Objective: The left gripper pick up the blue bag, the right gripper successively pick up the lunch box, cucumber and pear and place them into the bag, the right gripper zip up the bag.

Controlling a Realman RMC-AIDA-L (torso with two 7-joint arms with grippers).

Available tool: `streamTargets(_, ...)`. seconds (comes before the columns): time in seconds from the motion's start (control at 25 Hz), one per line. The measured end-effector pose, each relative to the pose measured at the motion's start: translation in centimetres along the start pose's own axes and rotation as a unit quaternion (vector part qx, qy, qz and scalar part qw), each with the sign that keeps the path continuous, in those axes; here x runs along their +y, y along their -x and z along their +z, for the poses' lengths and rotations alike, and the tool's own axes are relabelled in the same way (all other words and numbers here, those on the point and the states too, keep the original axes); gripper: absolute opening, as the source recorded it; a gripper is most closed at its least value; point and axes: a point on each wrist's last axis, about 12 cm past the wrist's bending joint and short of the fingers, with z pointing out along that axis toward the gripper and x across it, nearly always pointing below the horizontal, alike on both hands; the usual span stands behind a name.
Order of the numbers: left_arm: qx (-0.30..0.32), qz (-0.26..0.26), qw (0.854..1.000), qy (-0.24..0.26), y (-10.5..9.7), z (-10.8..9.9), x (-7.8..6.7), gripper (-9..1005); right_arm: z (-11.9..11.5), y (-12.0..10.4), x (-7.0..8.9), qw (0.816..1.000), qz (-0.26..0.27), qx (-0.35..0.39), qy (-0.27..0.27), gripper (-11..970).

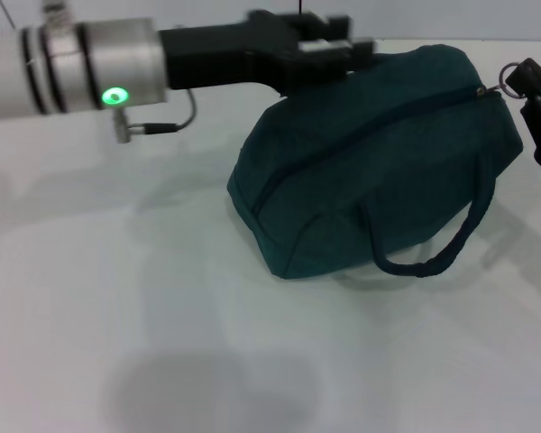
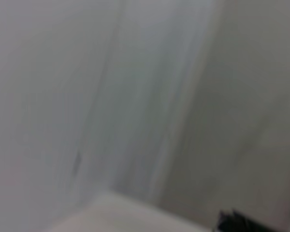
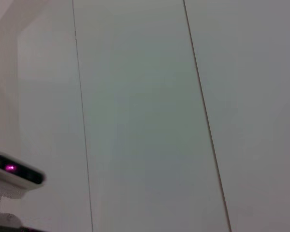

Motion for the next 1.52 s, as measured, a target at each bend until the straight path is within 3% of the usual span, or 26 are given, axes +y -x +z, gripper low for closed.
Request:
streamTargets(0.2,0.077,-0.003,0.997,-0.02,0.9,2.8,-0.3,535,0.0,0.0,0.0,1.0,0.0,0.0,0.001,17)
streamTargets(0.64,0.103,0.016,0.994,0.012,0.7,5.0,-0.1,459,0.0,-0.1,0.1,1.0,0.002,0.001,0.0,18)
streamTargets(0.84,0.101,0.031,0.994,0.012,0.5,5.2,-0.3,424,0.0,-0.2,0.2,1.0,0.003,0.004,0.005,18)
streamTargets(1.28,0.094,0.1,0.99,0.013,-1.1,4.7,-0.6,104,0.5,-0.3,0.7,1.0,0.008,0.006,0.025,18)
streamTargets(1.52,0.093,0.121,0.988,0.014,-1.8,4.2,-0.6,64,-0.2,-0.1,0.3,1.0,0.02,-0.01,-0.004,18)
